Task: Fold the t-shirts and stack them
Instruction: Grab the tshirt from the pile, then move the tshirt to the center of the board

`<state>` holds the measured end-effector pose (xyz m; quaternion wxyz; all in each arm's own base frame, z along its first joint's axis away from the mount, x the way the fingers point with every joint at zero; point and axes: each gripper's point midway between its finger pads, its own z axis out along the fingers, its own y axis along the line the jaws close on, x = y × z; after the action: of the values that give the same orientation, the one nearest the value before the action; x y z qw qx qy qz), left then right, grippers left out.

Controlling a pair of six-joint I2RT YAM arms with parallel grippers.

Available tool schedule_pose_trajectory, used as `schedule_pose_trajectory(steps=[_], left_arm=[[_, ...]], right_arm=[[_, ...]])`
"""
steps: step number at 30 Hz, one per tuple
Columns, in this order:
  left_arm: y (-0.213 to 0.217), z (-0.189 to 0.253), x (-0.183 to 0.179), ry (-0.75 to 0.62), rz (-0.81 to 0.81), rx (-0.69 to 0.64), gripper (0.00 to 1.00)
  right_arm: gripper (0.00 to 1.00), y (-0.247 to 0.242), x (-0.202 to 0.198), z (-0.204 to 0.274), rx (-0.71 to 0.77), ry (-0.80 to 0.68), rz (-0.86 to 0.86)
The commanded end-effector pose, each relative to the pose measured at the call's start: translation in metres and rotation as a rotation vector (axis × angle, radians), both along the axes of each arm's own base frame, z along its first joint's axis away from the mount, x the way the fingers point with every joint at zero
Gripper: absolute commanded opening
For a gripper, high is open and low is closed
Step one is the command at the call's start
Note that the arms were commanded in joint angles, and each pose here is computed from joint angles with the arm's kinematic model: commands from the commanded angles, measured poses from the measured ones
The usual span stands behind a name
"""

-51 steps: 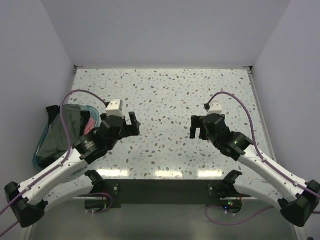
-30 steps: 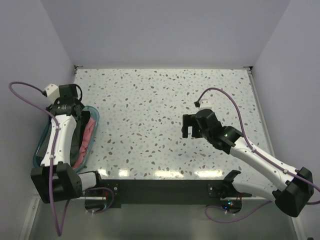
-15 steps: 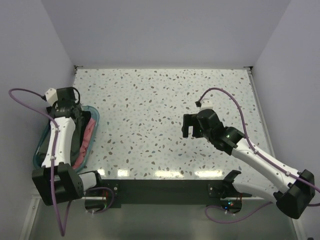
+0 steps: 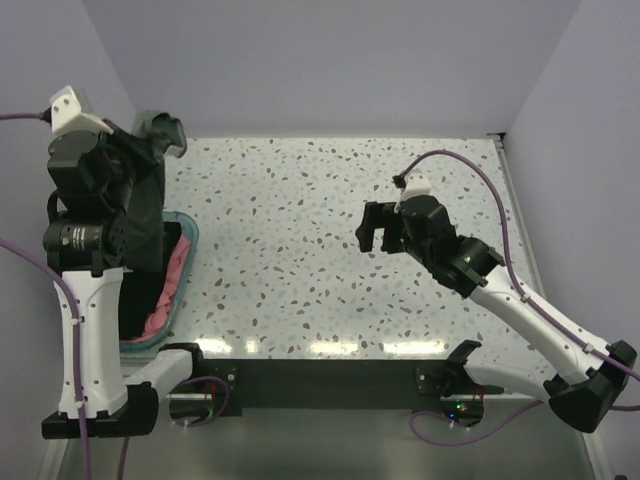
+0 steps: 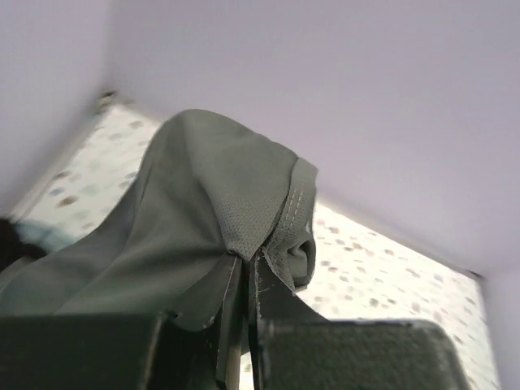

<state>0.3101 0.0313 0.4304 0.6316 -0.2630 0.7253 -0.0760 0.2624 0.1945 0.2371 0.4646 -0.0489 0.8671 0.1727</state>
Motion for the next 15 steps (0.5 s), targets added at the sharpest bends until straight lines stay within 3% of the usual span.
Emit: schedule_pose_trajectory(steps=[1, 5, 6, 9, 10, 15], left_arm=[[-0.082, 0.059, 0.001, -0.132, -0.309, -0.008, 0.0], [-0.145, 0.102, -0.003, -0.205, -0.466, -0.018, 0.0], [-0.178, 0.097, 0.001, -0.182, -0.516, -0.011, 0.0], [-0.224, 0.109, 0.001, -0.185, -0.54, 0.031, 0.0], [-0.254, 0.11, -0.012, -0.186, -0.611, 0.033, 0.0], [-0.293, 0.093, 0.002, -0.155, -0.637, 0.023, 0.08]], right_arm=[[0.99, 0.002, 0.01, 0.052, 0.037, -0.101, -0.004], [0.99, 0.0, 0.015, 0.085, 0.068, -0.164, -0.027], [0.99, -0.001, 0.016, 0.091, 0.073, -0.177, -0.034], [0.99, -0.006, 0.018, 0.11, 0.085, -0.216, -0.057], [0.99, -0.01, 0.019, 0.118, 0.086, -0.235, -0.074], [0.99, -0.016, 0.024, 0.129, 0.069, -0.271, -0.11]])
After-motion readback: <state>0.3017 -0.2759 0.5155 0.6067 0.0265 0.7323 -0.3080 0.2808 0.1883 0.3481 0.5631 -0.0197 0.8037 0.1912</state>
